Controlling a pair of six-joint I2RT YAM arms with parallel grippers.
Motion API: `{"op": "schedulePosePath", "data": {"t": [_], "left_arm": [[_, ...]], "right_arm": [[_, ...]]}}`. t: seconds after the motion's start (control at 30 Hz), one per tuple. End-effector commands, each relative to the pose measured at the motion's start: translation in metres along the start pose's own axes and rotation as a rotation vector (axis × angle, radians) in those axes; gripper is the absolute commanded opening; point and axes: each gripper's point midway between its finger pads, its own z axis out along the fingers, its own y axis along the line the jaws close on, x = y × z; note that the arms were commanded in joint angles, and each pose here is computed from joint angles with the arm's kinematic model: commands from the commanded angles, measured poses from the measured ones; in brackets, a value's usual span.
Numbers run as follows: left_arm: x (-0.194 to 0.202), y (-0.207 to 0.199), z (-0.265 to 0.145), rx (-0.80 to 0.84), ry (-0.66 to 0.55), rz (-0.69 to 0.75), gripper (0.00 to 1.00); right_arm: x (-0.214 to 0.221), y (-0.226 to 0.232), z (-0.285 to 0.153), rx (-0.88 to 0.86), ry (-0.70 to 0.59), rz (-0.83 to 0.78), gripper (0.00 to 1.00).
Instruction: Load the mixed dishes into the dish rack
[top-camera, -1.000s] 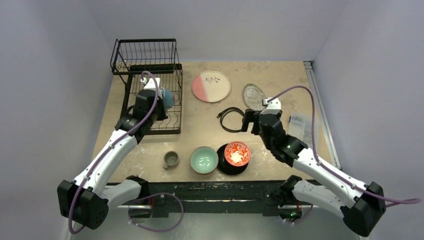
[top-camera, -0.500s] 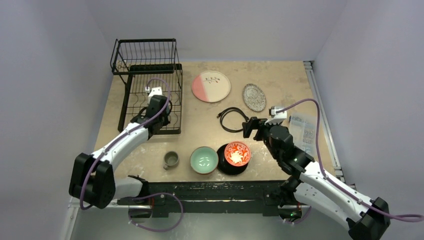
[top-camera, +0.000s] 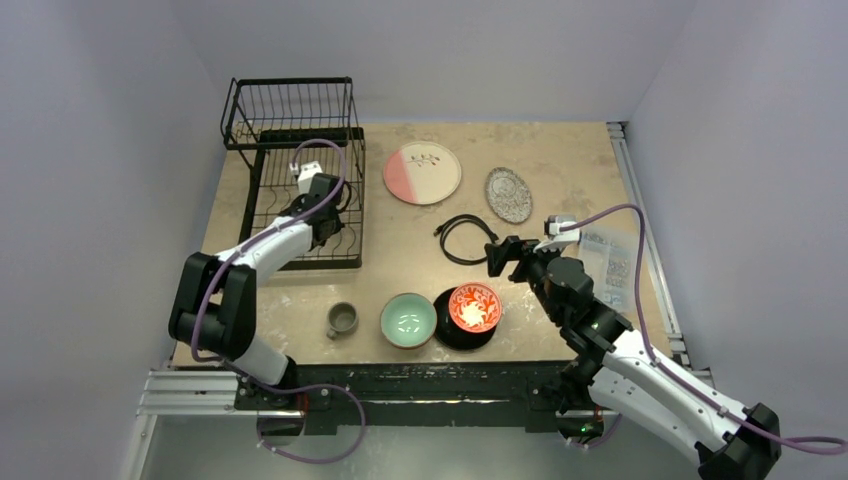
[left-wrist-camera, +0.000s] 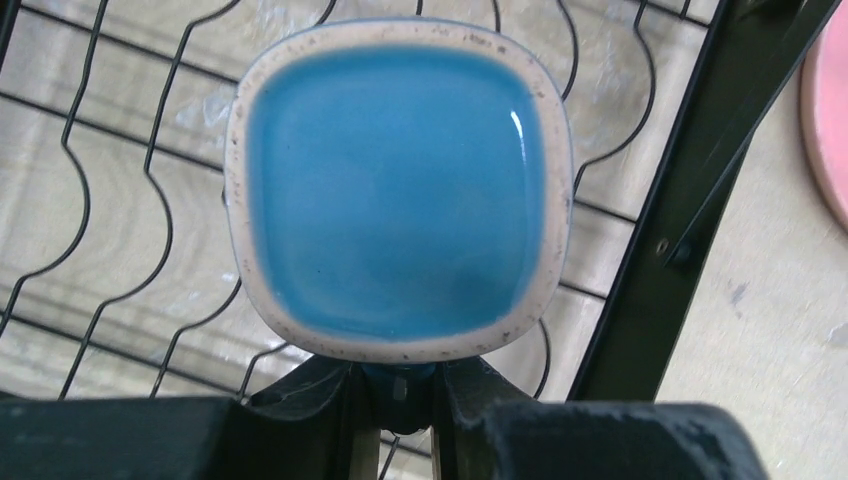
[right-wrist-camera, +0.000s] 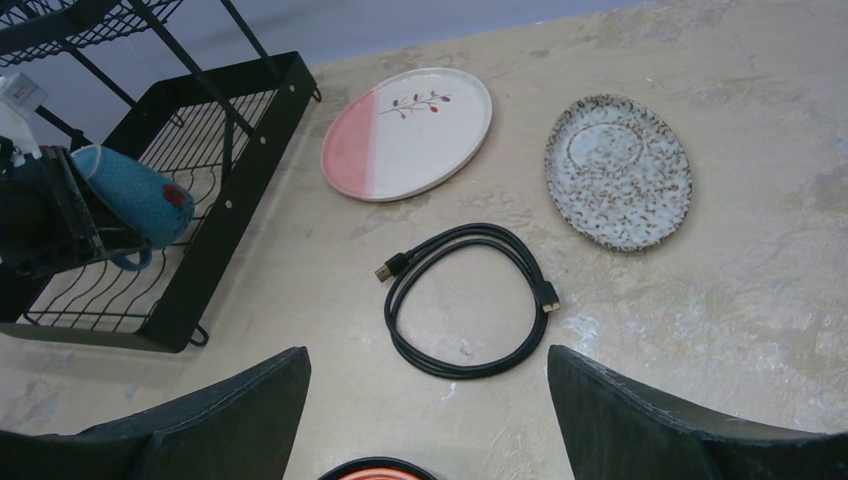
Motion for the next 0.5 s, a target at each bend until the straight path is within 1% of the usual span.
{"op": "schedulePosePath", "data": {"t": [0.0, 0.1, 0.27, 0.37, 0.47], "left_arm": [[-0.06, -0.022, 0.006, 0.023, -0.148, -0.114, 0.0], [-0.066, -0.03, 0.016, 0.03, -0.133, -0.109, 0.0], [-0.058, -0.034, 0.029, 0.017, -0.068, -0.096, 0.0], [-0.054, -0.038, 0.032, 0.04, -0.05, -0.072, 0.03], [-0.051, -0.041, 0.031, 0.061, -0.037, -0.049, 0.14]], "right_arm": [[-0.014, 0.003, 0.0, -0.011, -0.06, 0.008, 0.89], [-0.013, 0.002, 0.0, -0.008, -0.061, 0.007, 0.89], [-0.012, 0.001, 0.001, -0.005, -0.062, 0.005, 0.88], [-0.011, 0.001, 0.002, -0.005, -0.061, 0.003, 0.89], [-0.012, 0.001, 0.002, -0.006, -0.062, 0.002, 0.89]]}}
